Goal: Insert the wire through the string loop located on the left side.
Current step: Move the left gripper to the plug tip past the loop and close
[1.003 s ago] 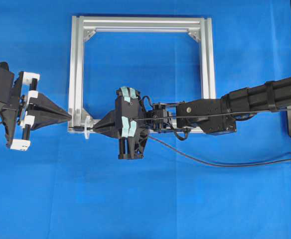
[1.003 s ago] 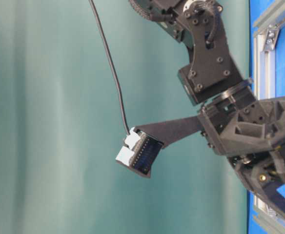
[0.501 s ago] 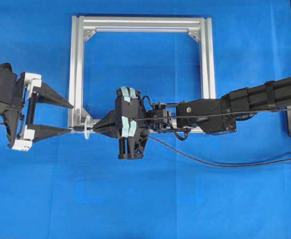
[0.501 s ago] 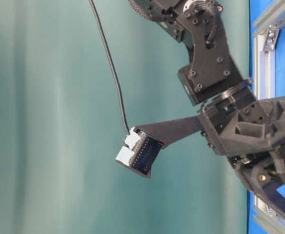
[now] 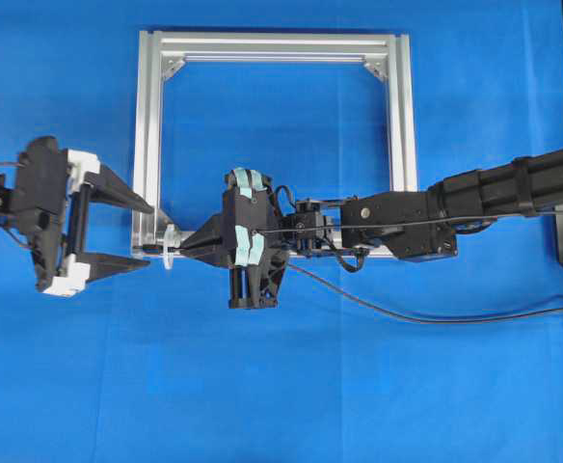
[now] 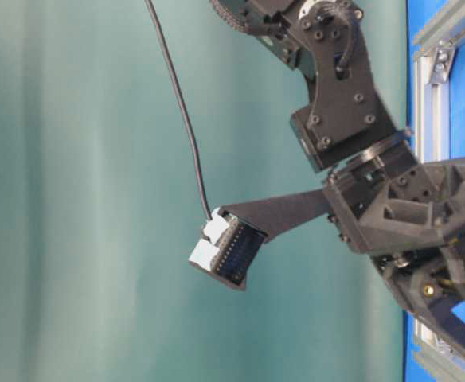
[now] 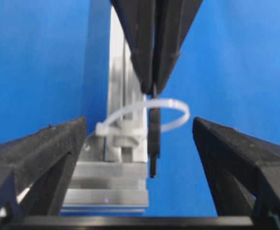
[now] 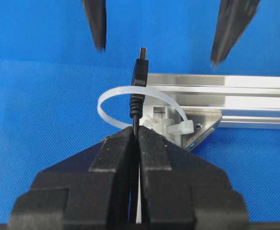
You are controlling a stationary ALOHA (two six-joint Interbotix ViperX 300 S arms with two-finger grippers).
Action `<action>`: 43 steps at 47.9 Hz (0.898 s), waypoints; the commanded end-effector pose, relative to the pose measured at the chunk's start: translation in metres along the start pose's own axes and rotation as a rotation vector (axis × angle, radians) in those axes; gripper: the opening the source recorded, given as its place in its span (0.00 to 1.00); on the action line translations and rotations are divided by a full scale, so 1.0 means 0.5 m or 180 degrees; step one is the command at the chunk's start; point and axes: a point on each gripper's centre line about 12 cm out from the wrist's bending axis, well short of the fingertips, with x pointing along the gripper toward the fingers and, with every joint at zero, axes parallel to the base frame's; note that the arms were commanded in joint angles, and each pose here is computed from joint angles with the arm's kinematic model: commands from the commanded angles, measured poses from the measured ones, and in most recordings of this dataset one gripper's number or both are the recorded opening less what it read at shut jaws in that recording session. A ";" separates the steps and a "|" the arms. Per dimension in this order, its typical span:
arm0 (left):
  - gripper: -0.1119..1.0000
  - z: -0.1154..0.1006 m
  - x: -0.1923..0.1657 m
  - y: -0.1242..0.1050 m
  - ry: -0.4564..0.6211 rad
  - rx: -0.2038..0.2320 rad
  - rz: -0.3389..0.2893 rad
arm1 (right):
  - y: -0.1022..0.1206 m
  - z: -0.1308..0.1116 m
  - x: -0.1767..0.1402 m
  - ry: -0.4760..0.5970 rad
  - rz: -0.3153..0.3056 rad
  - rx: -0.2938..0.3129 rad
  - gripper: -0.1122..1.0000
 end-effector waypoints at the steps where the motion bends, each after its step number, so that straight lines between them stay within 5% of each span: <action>1: 0.89 0.001 0.018 0.000 0.0028 -0.0001 0.0007 | 0.006 0.024 -0.006 -0.0100 0.0023 0.0005 0.06; 43: 0.88 -0.007 0.022 0.001 0.0081 -0.0003 0.0014 | 0.006 0.025 -0.005 -0.0105 0.0025 0.0001 0.06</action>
